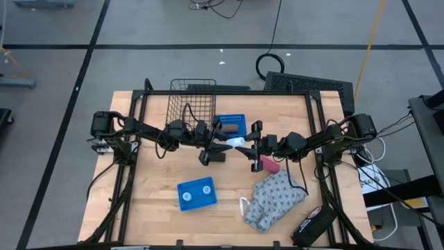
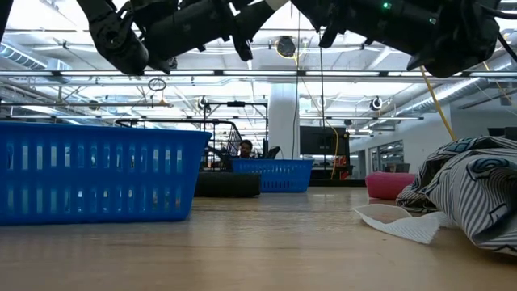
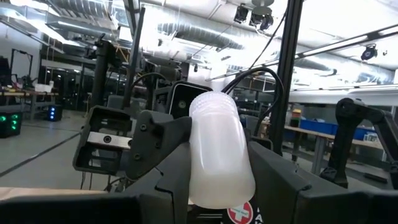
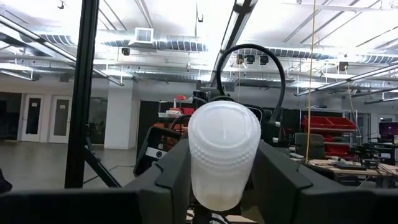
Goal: Pick & Place Medicine items
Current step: Put the white medicine bottle into the bottom blue basket
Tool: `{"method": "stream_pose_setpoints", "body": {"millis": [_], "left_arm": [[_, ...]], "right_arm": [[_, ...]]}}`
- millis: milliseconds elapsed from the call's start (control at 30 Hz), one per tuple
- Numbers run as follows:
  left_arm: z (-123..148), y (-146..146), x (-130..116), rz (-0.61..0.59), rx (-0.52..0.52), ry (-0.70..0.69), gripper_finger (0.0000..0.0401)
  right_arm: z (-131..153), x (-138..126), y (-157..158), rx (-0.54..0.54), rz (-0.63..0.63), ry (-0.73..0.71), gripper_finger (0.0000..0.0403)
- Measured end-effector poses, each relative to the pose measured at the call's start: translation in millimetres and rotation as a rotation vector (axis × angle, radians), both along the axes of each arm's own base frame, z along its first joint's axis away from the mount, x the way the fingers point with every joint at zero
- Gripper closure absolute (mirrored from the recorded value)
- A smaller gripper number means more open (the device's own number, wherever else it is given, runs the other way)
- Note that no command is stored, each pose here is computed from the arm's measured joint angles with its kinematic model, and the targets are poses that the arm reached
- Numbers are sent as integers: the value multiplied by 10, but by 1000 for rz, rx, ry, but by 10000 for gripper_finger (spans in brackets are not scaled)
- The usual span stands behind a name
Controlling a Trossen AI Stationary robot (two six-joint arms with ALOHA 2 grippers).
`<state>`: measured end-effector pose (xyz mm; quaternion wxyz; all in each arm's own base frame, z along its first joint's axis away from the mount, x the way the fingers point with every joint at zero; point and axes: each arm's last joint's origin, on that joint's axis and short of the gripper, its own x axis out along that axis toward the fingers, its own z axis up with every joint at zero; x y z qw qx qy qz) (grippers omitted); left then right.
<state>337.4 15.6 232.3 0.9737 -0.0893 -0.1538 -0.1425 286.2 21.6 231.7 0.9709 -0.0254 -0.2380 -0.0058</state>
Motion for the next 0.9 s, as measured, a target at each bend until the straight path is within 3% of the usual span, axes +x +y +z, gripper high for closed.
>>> {"method": "stream_pose_setpoints", "body": {"millis": [100,333,500,633,900], "left_arm": [[-15,-25,6,-10,-11,20,249],[-80,-42,22,-127,-147,134,83],[-173,-43,41,-137,-143,227,17],[-224,-65,53,-94,-112,265,6],[-201,-172,261,119,51,449,40]], "right_arm": [[-2,0,0,-1,0,1,278],[1,-4,-10,-15,-7,140,278],[74,-101,-19,-16,-6,294,278],[168,-253,-28,23,13,403,278],[185,-405,-41,94,25,537,278]]}}
